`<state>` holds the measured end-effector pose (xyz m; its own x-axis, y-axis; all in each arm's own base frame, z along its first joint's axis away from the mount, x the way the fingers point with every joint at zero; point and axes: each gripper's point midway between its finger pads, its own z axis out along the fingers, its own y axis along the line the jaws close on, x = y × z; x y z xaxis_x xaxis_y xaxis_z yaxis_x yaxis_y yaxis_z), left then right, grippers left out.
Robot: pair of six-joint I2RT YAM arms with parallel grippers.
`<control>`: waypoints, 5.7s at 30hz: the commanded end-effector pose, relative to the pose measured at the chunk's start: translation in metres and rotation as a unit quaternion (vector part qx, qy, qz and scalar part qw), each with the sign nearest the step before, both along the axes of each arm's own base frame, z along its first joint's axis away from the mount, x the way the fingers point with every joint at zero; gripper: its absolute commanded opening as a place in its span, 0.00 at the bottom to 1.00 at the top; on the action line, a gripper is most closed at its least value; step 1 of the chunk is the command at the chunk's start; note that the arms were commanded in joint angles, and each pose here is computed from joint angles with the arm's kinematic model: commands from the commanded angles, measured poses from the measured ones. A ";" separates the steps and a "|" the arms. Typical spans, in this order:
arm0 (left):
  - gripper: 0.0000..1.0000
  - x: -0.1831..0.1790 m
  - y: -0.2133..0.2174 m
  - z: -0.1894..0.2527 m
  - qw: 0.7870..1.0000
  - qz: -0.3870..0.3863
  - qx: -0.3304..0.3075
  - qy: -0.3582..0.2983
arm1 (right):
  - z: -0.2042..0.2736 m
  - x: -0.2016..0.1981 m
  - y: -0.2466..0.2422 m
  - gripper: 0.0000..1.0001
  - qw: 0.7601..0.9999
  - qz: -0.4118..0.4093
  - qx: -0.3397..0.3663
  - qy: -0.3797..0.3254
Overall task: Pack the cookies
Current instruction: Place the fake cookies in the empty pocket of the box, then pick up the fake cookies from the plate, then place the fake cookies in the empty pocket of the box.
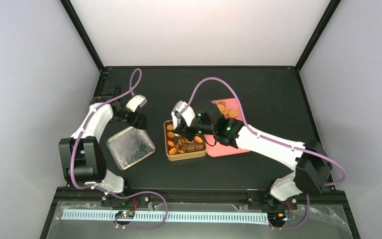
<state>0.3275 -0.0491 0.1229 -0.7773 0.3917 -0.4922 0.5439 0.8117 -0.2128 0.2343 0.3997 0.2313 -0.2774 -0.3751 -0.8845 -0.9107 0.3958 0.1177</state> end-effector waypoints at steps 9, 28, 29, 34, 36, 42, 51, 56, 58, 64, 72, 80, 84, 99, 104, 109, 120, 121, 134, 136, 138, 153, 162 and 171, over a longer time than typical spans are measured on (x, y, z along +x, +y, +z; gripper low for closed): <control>0.80 0.006 -0.001 0.015 1.000 -0.007 -0.011 -0.022 | 0.047 0.029 -0.031 0.26 0.995 -0.075 0.046 -0.047; 0.80 0.006 0.000 0.016 1.000 -0.003 -0.012 -0.020 | 0.018 0.214 -0.162 0.32 0.935 -0.351 -0.003 -0.042; 0.81 0.006 0.000 0.015 1.000 -0.002 -0.012 -0.020 | 0.015 0.219 -0.161 0.32 0.935 -0.353 -0.006 -0.042; 0.81 0.006 0.001 0.014 1.000 -0.001 -0.008 -0.019 | -0.006 0.232 -0.166 0.34 0.926 -0.374 -0.029 -0.037; 0.82 0.006 0.001 0.013 1.000 0.001 -0.009 -0.017 | -0.013 0.233 -0.170 0.36 0.923 -0.381 -0.038 -0.037; 0.83 0.006 0.002 0.012 1.000 0.004 -0.010 -0.017 | -0.029 0.230 -0.179 0.37 0.917 -0.391 -0.060 -0.042; 0.83 0.004 0.004 0.012 1.000 0.007 -0.007 -0.018 | -0.052 0.224 -0.181 0.37 0.917 -0.392 -0.065 -0.025; 0.84 0.004 0.005 0.012 1.000 0.009 -0.005 -0.018 | -0.059 0.213 -0.183 0.36 0.920 -0.388 -0.057 -0.013; 0.83 0.005 0.005 0.012 1.000 0.008 -0.005 -0.019 | -0.058 0.206 -0.185 0.36 0.920 -0.389 -0.046 -0.010; 0.84 0.005 0.004 0.012 1.000 0.009 -0.008 -0.016 | -0.052 0.187 -0.194 0.36 0.919 -0.392 -0.023 -0.017; 0.83 0.004 0.003 0.013 1.000 0.009 -0.010 -0.017 | -0.054 0.170 -0.199 0.36 0.922 -0.387 -0.017 -0.022; 0.83 0.004 0.003 0.015 1.000 0.009 -0.011 -0.017 | -0.057 0.167 -0.194 0.36 0.926 -0.376 -0.013 -0.019; 0.83 0.004 0.003 0.016 1.000 0.009 -0.010 -0.019 | -0.050 0.172 -0.189 0.32 0.928 -0.371 -0.008 -0.022; 0.82 0.006 0.002 0.019 1.000 0.008 -0.014 -0.021 | -0.016 0.156 -0.189 0.01 0.930 -0.366 0.014 -0.039; 0.82 0.008 0.002 0.019 1.000 0.007 -0.015 -0.021 | 0.008 0.138 -0.182 0.01 0.936 -0.347 0.028 -0.052; 0.82 0.009 0.002 0.020 1.000 0.007 -0.016 -0.022 | 0.034 0.104 -0.163 0.02 0.947 -0.310 0.043 -0.068; 0.82 0.009 0.001 0.019 1.000 0.008 -0.018 -0.019 | 0.031 0.035 -0.075 0.05 0.980 -0.184 0.036 -0.060; 0.82 0.009 0.002 0.020 1.000 0.008 -0.017 -0.021 | 0.028 0.033 -0.068 0.05 0.982 -0.177 0.032 -0.060; 0.82 0.009 0.001 0.020 1.000 0.007 -0.019 -0.021 | 0.003 0.020 -0.045 0.23 0.987 -0.149 -0.005 -0.062; 0.82 0.009 0.001 0.020 1.000 0.007 -0.018 -0.021 | 0.003 0.018 -0.045 0.25 0.987 -0.146 -0.005 -0.060; 0.82 0.008 0.001 0.019 1.000 0.007 -0.017 -0.020 | 0.004 0.016 -0.045 0.26 0.988 -0.141 -0.003 -0.059; 0.82 0.008 0.001 0.019 1.000 0.007 -0.017 -0.021 | 0.004 0.004 -0.046 0.33 0.992 -0.121 0.008 -0.047; 0.82 0.008 0.002 0.020 1.000 0.006 -0.018 -0.022 | 0.003 0.005 -0.046 0.36 0.991 -0.121 0.005 -0.048; 0.82 0.008 0.001 0.019 1.000 0.006 -0.017 -0.022 | 0.004 0.008 -0.051 0.32 0.990 -0.135 0.005 -0.052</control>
<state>0.3297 -0.0475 0.1273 -0.7772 0.3772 -0.5036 0.5384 0.8129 -0.2220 0.2423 0.3510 0.2266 -0.2972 -0.3124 -0.9022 -0.7866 0.6157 0.0459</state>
